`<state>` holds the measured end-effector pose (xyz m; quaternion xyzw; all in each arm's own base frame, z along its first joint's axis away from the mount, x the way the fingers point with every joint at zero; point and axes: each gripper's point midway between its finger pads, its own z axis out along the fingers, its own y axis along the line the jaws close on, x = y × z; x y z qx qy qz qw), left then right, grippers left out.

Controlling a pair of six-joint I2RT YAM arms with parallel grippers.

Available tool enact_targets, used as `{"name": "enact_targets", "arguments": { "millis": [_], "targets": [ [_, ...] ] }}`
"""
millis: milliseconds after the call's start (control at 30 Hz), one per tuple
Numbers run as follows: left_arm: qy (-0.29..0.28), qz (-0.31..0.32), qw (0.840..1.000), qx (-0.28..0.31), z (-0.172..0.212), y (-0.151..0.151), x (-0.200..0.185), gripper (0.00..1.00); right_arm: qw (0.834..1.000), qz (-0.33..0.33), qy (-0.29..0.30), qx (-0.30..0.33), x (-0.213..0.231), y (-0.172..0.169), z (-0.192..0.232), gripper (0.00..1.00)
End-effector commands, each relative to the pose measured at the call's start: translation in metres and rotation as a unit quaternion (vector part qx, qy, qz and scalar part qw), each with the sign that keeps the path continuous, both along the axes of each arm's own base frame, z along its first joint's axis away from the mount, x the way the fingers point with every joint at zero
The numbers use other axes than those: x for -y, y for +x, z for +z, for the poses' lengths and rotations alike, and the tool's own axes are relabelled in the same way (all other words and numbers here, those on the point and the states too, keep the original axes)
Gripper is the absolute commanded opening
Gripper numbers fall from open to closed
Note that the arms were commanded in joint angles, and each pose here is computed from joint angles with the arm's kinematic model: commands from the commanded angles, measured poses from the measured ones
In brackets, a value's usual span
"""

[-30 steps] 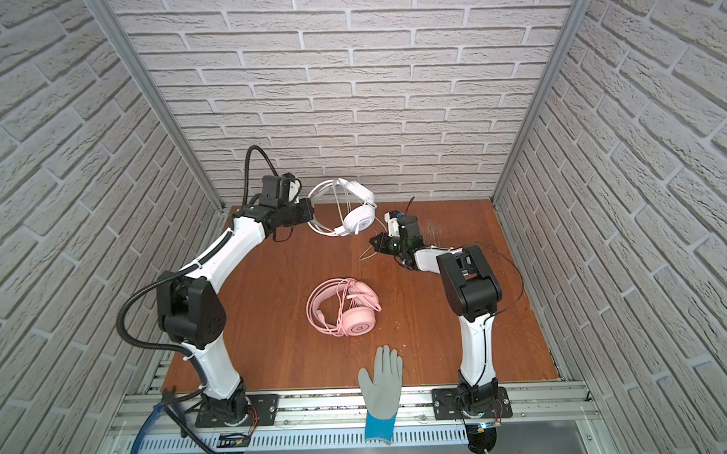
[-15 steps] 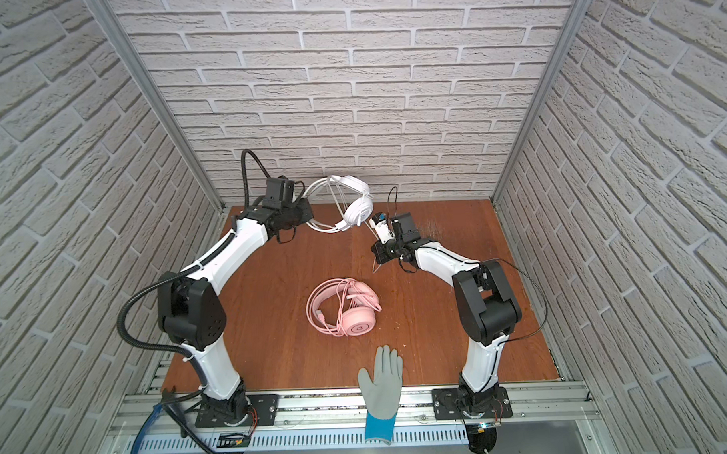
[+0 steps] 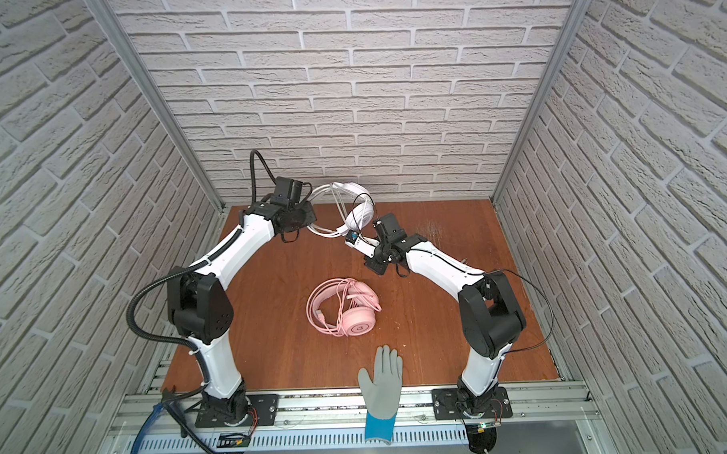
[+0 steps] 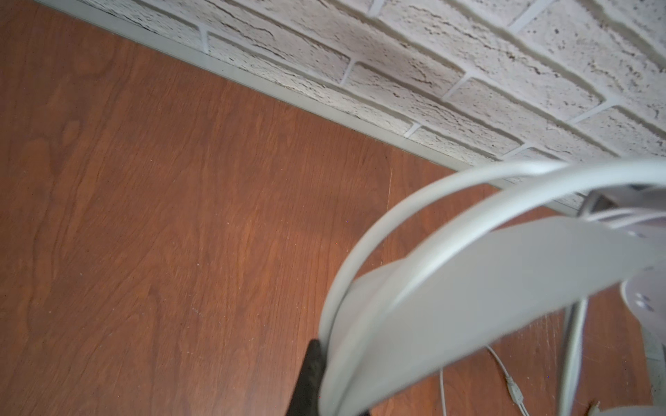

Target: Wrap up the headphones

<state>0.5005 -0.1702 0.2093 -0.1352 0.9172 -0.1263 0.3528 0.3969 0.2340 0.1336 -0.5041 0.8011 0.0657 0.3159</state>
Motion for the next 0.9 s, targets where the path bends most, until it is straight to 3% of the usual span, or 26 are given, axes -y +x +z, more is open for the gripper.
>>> {"name": "enact_targets", "arguments": {
  "millis": [0,267,500,733,800,867],
  "targets": [
    [-0.005,0.049,0.997,0.064,0.035,0.026,-0.014,0.00,0.997,0.063,-0.042,0.014,0.001,-0.021,0.016,0.05],
    [0.075,0.057,0.995,0.035,0.023,0.022,-0.015,0.00,0.982,0.147,-0.114,0.041,-0.018,-0.032,0.023,0.05],
    [0.102,0.046,0.994,0.015,0.016,0.021,-0.013,0.00,0.971,0.170,-0.154,0.070,-0.030,-0.029,0.029,0.05],
    [0.105,0.042,0.994,0.006,0.019,0.013,-0.018,0.00,0.954,0.028,-0.267,0.137,0.008,0.016,0.033,0.06],
    [0.100,0.048,0.994,0.013,0.025,0.011,-0.023,0.00,0.952,0.001,-0.269,0.146,0.017,0.019,0.029,0.06],
    [0.092,0.052,0.994,0.021,0.029,0.009,-0.027,0.00,0.964,-0.015,-0.234,0.125,0.019,0.014,0.023,0.06]
  ]
}}
